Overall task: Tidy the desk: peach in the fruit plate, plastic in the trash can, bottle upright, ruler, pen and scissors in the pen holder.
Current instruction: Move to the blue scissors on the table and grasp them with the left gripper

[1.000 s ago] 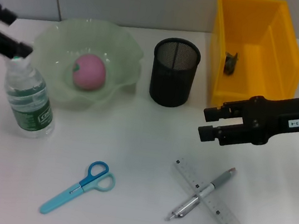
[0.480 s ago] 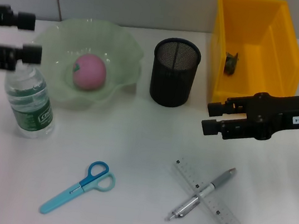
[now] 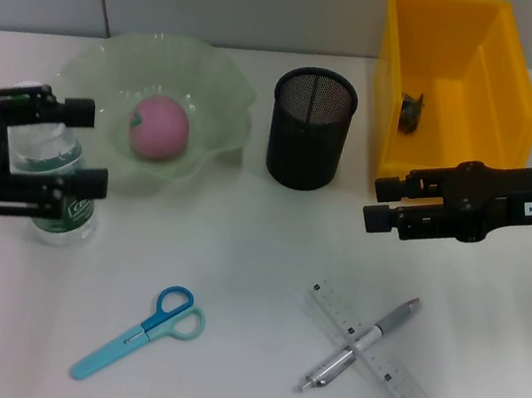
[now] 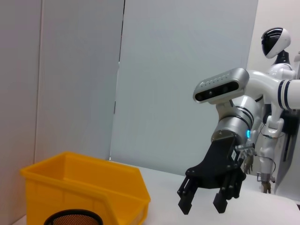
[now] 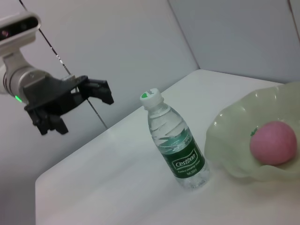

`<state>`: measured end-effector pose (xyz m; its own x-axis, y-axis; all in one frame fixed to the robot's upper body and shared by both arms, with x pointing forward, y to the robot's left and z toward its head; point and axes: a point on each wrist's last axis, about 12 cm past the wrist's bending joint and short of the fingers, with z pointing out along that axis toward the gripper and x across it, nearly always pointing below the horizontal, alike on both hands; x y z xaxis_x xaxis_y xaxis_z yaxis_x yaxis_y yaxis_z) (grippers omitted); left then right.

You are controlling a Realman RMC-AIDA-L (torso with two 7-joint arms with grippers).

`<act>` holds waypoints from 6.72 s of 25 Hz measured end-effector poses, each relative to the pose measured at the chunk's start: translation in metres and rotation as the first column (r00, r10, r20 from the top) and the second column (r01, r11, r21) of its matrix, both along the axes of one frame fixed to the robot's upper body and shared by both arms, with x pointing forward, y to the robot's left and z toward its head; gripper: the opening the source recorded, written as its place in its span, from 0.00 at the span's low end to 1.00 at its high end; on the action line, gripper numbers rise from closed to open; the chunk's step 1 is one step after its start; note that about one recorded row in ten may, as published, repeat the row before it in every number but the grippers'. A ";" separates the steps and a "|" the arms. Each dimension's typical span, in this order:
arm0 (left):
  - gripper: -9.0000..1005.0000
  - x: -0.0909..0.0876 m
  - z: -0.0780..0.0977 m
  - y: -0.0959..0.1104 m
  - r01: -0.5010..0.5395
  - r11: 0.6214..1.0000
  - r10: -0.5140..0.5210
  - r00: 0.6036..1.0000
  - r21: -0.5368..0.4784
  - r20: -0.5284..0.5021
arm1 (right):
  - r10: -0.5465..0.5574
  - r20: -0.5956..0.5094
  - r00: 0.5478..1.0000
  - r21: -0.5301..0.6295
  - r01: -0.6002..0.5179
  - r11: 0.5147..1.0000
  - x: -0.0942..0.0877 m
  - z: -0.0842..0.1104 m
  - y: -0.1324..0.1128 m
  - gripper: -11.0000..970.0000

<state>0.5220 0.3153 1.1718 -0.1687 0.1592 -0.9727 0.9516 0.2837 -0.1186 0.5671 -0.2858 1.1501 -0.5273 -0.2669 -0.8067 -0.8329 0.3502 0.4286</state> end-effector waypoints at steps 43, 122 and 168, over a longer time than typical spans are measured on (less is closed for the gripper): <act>0.80 0.024 0.016 -0.138 0.249 0.602 0.173 0.887 0.759 -0.427 | 0.047 -0.002 0.999 -0.075 -0.047 0.996 -0.003 -0.003 -0.005 0.68; 0.64 0.030 -0.045 -0.179 0.235 0.433 0.165 0.928 0.870 -0.333 | 0.072 -0.011 0.997 -0.100 -0.073 0.992 0.006 0.005 0.003 0.68; 0.42 0.030 -0.049 -0.184 0.219 0.397 0.132 0.947 0.891 -0.291 | 0.066 -0.009 0.998 -0.094 -0.066 0.993 0.007 0.006 0.003 0.68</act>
